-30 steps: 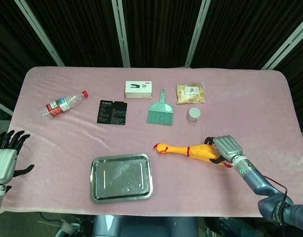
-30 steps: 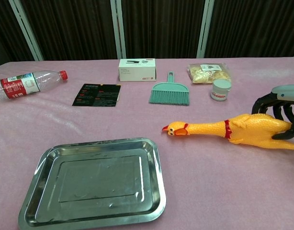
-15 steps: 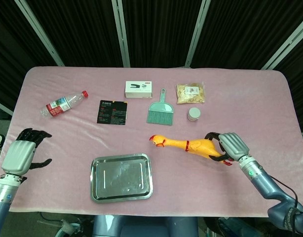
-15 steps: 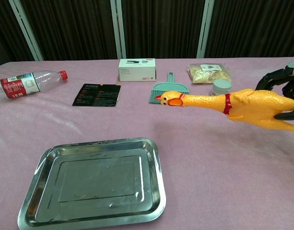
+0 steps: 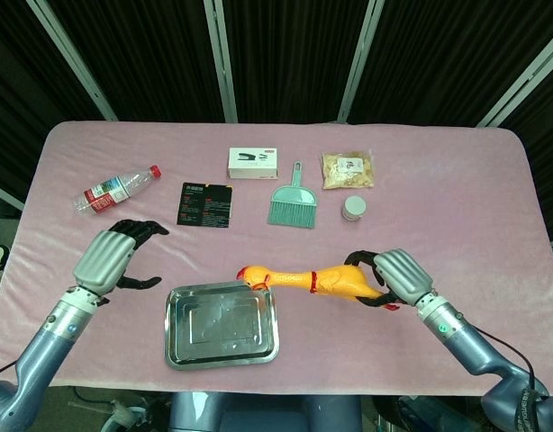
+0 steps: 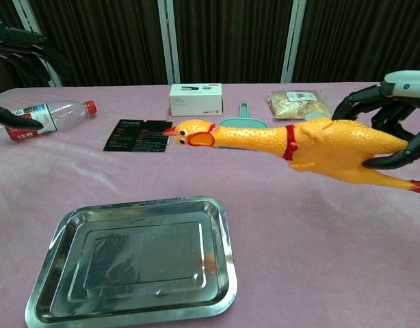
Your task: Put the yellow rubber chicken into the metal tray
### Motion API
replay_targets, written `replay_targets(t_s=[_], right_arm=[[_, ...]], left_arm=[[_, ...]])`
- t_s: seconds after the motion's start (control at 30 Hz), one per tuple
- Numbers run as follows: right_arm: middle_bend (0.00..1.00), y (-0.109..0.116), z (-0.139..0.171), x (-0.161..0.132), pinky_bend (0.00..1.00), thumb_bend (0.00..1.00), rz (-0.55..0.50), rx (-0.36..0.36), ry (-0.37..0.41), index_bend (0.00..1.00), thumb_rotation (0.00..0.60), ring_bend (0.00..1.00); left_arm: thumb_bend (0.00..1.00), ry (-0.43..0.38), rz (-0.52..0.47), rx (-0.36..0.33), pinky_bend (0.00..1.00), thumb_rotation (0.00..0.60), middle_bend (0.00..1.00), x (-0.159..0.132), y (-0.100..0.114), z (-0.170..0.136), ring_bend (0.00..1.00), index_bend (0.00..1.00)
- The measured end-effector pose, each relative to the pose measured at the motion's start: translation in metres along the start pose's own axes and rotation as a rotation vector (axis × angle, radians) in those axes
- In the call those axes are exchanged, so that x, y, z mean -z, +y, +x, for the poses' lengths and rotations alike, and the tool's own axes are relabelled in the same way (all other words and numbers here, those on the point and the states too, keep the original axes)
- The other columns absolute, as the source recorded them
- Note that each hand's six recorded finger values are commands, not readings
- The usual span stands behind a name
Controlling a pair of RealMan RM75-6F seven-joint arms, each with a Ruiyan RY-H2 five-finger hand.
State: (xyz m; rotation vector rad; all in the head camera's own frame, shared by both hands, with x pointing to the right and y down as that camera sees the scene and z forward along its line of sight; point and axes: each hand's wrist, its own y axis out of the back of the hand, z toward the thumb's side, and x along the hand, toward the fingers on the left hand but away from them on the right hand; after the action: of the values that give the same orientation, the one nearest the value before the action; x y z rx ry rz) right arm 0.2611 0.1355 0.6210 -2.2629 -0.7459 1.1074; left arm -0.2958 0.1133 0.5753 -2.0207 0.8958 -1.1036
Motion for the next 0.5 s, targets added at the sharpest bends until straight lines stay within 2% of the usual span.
replay_targets(t_s=[0.1, 0.33, 0.43, 0.5], right_arm=[[0.76, 0.001, -0.009, -0.011, 0.76, 0.43, 0.001, 0.010, 0.004, 0.95, 0.600, 0.71], [0.77, 0.007, -0.032, -0.029, 0.76, 0.44, 0.016, 0.033, -0.022, 0.96, 0.600, 0.71], [0.77, 0.009, -0.043, -0.036, 0.76, 0.45, 0.020, 0.042, -0.039, 0.96, 0.600, 0.71], [0.77, 0.009, -0.051, -0.041, 0.76, 0.45, 0.024, 0.049, -0.051, 0.96, 0.600, 0.71]], left_arm=[[0.05, -0.016, -0.031, 0.011, 0.24, 0.575, 0.25, -0.014, 0.002, 0.015, 0.25, 0.26], [0.03, -0.035, -0.047, 0.028, 0.24, 0.394, 0.24, -0.043, -0.004, 0.044, 0.25, 0.27], [0.03, -0.042, -0.050, 0.040, 0.24, 0.355, 0.24, -0.057, -0.008, 0.054, 0.25, 0.27], [0.03, -0.044, -0.058, 0.049, 0.24, 0.355, 0.24, -0.066, -0.012, 0.060, 0.25, 0.27]])
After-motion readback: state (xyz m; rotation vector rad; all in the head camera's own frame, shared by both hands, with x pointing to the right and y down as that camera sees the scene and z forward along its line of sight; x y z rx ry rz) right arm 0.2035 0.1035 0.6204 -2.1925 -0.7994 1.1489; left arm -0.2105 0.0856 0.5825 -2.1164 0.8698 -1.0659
